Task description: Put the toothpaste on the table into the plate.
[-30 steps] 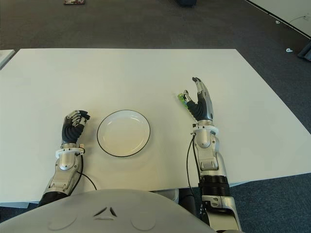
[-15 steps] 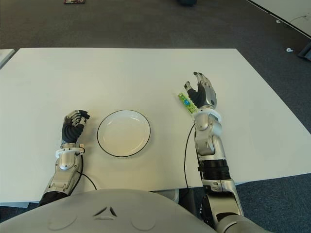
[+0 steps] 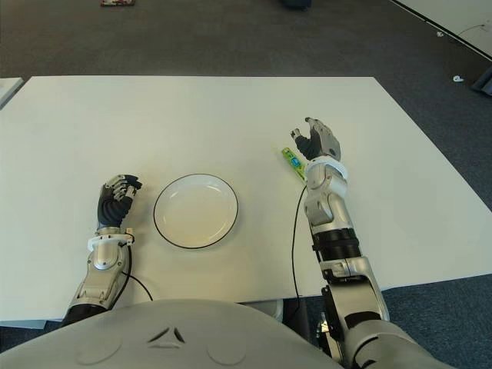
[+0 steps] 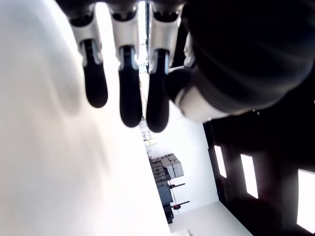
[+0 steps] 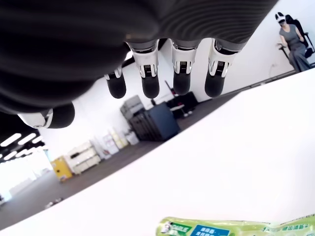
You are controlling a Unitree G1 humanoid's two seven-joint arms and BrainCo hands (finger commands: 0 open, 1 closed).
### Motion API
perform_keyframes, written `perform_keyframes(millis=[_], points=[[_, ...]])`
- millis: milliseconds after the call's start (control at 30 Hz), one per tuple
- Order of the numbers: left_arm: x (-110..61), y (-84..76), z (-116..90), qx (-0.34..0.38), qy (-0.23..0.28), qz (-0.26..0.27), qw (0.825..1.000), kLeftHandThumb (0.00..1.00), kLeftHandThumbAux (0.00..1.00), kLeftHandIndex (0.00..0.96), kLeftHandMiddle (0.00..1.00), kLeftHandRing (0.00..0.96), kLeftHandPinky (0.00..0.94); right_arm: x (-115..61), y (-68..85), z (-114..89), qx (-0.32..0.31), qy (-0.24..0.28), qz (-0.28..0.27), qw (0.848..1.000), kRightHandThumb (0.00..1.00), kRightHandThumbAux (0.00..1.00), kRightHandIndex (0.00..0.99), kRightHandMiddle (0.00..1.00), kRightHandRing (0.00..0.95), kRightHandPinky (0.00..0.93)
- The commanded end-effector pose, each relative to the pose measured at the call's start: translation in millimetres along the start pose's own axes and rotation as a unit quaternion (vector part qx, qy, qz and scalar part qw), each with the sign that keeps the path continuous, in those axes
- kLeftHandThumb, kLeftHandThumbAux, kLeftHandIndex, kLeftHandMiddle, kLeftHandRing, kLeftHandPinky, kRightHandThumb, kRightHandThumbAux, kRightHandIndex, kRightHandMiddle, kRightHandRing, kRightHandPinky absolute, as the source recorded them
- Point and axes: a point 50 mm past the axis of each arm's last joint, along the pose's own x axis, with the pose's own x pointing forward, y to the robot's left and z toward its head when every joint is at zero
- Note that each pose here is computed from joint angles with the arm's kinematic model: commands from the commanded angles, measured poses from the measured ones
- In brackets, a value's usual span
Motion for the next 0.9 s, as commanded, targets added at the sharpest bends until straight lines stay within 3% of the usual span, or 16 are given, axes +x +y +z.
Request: perform_keyframes(millis=[33,333,567,900], points=[[-13.4,-1.7,-18.6,0.009,0.054,-0.011,0.998,0.7,0.722,0.425,0.489,0.463,0.369,8.4,3.7,2.0,-0.015,0.013,0.014,1.0,0.609,0.14,0.0,0.0,0.0,0.0],[-14.0,-1.6,-16.9,0.007,0.047,-0.005,0.999,0.702,0.722,0.426,0.498,0.48,0.448,24.3,18.1,0.2,-0.008,0.036,0.041,0.999,0.641,0.149,0.0,0.0,0.0,0.0],[-15.4,-2.0,-15.5,-0.002,0.036,0.001,0.999,0.702,0.722,0.426,0.493,0.49,0.482,35.5,33.1,-10.2,-0.032,0.058,0.066,0.996,0.61,0.131,0.0,0.0,0.0,0.0],[-17.4,-2.1,-14.9,-0.001,0.031,0.009,0.999,0.703,0.721,0.427,0.498,0.5,0.502,36.6,47.1,-15.5,-0.069,0.073,0.088,0.991,0.562,0.103,0.0,0.0,0.0,0.0]])
